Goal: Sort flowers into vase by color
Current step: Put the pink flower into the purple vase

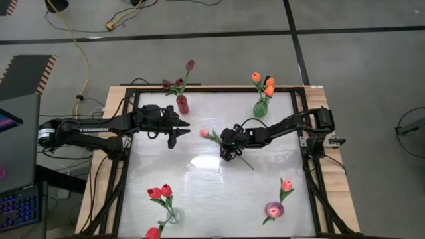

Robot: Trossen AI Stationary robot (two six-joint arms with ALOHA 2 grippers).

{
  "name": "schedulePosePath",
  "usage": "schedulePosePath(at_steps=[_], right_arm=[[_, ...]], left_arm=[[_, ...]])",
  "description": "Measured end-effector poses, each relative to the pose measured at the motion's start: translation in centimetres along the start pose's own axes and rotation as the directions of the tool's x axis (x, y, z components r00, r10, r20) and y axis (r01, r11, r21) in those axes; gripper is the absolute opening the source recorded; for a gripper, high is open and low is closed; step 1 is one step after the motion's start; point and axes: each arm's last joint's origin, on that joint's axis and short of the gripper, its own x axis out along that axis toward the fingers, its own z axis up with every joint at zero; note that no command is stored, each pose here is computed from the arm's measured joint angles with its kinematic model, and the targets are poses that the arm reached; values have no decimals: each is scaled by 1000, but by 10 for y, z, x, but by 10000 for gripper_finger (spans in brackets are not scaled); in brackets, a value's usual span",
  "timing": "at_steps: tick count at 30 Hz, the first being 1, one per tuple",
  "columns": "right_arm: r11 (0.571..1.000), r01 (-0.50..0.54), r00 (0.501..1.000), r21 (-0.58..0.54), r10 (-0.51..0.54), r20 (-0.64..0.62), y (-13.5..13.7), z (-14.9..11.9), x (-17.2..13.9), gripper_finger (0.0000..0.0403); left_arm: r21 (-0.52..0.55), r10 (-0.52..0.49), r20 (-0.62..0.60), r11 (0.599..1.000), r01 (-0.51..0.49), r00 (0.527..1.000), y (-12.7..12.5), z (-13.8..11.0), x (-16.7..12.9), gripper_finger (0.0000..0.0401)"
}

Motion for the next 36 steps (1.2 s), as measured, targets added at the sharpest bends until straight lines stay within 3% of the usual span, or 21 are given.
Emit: schedulePosePath(at_steps=[11, 20, 29, 36], right_arm=[[1000, -7, 1000, 2, 7, -4, 0, 0, 0, 33], [999, -38, 999, -2, 38, -24, 1, 3, -12, 34], [998, -62, 994, -1, 62, 88, -2, 31, -65, 31], [1000, -17, 985, 14, 14, 169, -12, 43, -125, 31]], left_arm=[[0, 3, 0, 1000, -3, 1000, 0, 0, 0, 122], [0, 3, 0, 1000, -3, 1000, 0, 0, 0, 122], [1, 1, 9, 1000, -1, 1000, 0, 1, 0, 122], [1, 0, 6, 1000, 0, 1000, 0, 1, 0, 122]])
